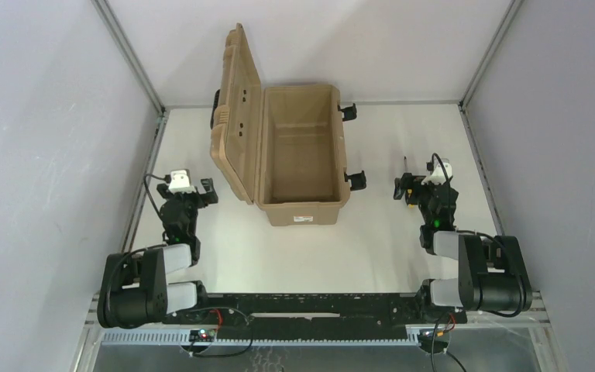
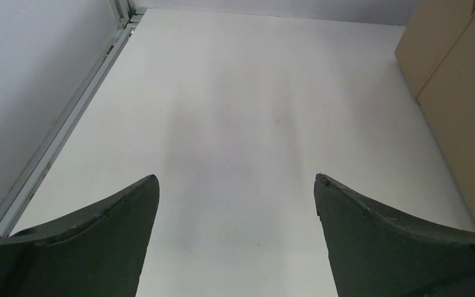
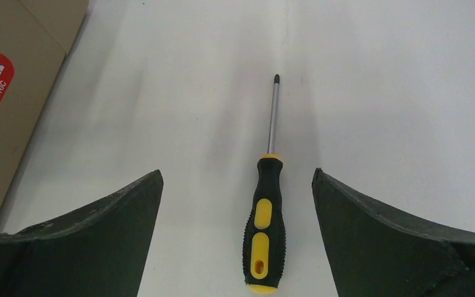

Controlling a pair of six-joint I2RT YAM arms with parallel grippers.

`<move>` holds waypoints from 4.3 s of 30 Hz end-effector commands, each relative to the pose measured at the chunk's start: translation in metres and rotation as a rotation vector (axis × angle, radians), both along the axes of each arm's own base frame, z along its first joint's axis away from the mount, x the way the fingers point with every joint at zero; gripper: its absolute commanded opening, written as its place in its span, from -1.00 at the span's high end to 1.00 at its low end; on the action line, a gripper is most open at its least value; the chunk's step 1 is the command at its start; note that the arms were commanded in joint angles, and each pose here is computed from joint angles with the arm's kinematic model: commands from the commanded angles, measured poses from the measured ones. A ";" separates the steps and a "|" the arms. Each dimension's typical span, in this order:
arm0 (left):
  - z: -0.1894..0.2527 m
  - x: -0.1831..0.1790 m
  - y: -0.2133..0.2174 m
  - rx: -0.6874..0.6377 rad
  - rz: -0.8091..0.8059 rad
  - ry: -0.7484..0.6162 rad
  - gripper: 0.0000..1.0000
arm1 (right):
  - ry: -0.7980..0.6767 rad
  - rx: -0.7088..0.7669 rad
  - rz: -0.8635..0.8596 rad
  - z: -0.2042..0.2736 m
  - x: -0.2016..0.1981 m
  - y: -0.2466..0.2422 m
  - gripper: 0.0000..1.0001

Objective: Put the screwdriver in the bin
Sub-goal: Pick up the screwdriver from the center of the board.

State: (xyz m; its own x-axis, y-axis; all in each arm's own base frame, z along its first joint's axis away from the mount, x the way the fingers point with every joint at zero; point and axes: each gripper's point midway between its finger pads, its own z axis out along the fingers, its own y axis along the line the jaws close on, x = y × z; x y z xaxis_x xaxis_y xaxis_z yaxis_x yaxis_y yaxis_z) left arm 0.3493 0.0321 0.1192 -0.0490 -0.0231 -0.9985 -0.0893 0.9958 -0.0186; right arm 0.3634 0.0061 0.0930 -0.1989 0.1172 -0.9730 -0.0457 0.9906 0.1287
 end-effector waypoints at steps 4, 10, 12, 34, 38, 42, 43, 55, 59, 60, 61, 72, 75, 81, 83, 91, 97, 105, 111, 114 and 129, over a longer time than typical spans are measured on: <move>0.017 0.005 0.001 0.022 -0.002 -0.054 -1.00 | -0.044 -0.017 -0.001 0.010 0.005 -0.001 -0.99; 0.017 0.005 0.001 0.022 -0.003 -0.055 -1.00 | -0.046 -0.018 -0.002 0.011 0.005 -0.001 -0.99; 0.017 0.005 0.001 0.022 -0.003 -0.055 -1.00 | -0.046 -0.017 -0.001 0.011 0.005 0.000 -0.99; 0.017 0.005 0.001 0.022 -0.004 -0.054 -1.00 | 0.055 -0.045 -0.003 0.019 0.015 0.000 -0.99; 0.017 0.005 0.001 0.022 -0.003 -0.055 -1.00 | 0.094 -0.049 0.011 0.025 0.014 0.002 -0.99; 0.017 0.005 0.001 0.022 -0.003 -0.055 -1.00 | 0.146 -0.097 0.018 0.033 0.010 0.002 -0.95; 0.017 0.005 0.001 0.022 -0.003 -0.056 -1.00 | 0.182 -0.098 0.027 0.031 0.006 0.004 -0.94; 0.017 0.005 0.001 0.022 -0.004 -0.055 -1.00 | 0.593 -0.021 0.061 -0.001 -0.020 0.009 -0.99; 0.017 0.005 0.001 0.022 -0.004 -0.056 -0.99 | 0.682 -0.019 0.059 -0.011 -0.022 0.010 -0.99; 0.018 0.005 0.001 0.022 -0.004 -0.056 -1.00 | 0.700 -0.019 0.058 -0.013 -0.022 0.010 -0.99; 0.017 0.005 0.001 0.022 -0.004 -0.055 -1.00 | 0.721 -0.020 0.056 -0.017 -0.022 0.009 -0.99; 0.017 0.005 0.001 0.022 -0.004 -0.054 -1.00 | 0.849 -0.046 0.011 -0.038 -0.018 -0.001 -0.92; 0.017 0.005 0.001 0.022 -0.004 -0.054 -1.00 | 0.872 -0.060 -0.009 -0.041 -0.017 -0.006 -0.88; 0.017 0.005 0.001 0.022 -0.004 -0.055 -1.00 | 0.904 -0.066 -0.041 -0.048 -0.015 -0.011 -0.74; 0.017 0.005 0.001 0.022 -0.004 -0.054 -1.00 | 0.911 -0.070 -0.040 -0.050 -0.014 -0.011 -0.69; 0.017 0.005 0.000 0.022 -0.006 -0.054 -1.00 | 0.934 -0.079 -0.043 -0.055 -0.011 -0.012 -0.46; 0.017 0.005 0.000 0.022 -0.006 -0.054 -1.00 | 0.948 -0.081 -0.042 -0.059 -0.011 -0.012 -0.32; 0.017 0.005 0.001 0.022 -0.005 -0.055 -1.00 | 0.959 -0.105 -0.069 -0.063 -0.008 -0.018 -0.16; 0.017 0.005 0.000 0.022 -0.006 -0.054 -1.00 | 0.975 -0.117 -0.072 -0.068 -0.009 -0.018 -0.09; 0.017 0.005 0.000 0.022 -0.006 -0.054 -1.00 | 0.976 -0.114 -0.067 -0.070 -0.008 -0.016 -0.02; 0.017 0.005 0.001 0.022 -0.004 -0.055 -1.00 | 0.984 -0.107 -0.052 -0.072 -0.009 -0.013 0.44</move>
State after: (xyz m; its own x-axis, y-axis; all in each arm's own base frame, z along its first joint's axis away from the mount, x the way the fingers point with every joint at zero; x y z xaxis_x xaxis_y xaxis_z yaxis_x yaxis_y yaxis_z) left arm 0.3493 0.0321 0.1191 -0.0494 -0.0231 -0.9985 -0.0893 0.9958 -0.0187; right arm 0.3458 -0.0084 0.0159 -0.9277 0.0731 -0.3660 0.0797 0.9968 -0.0030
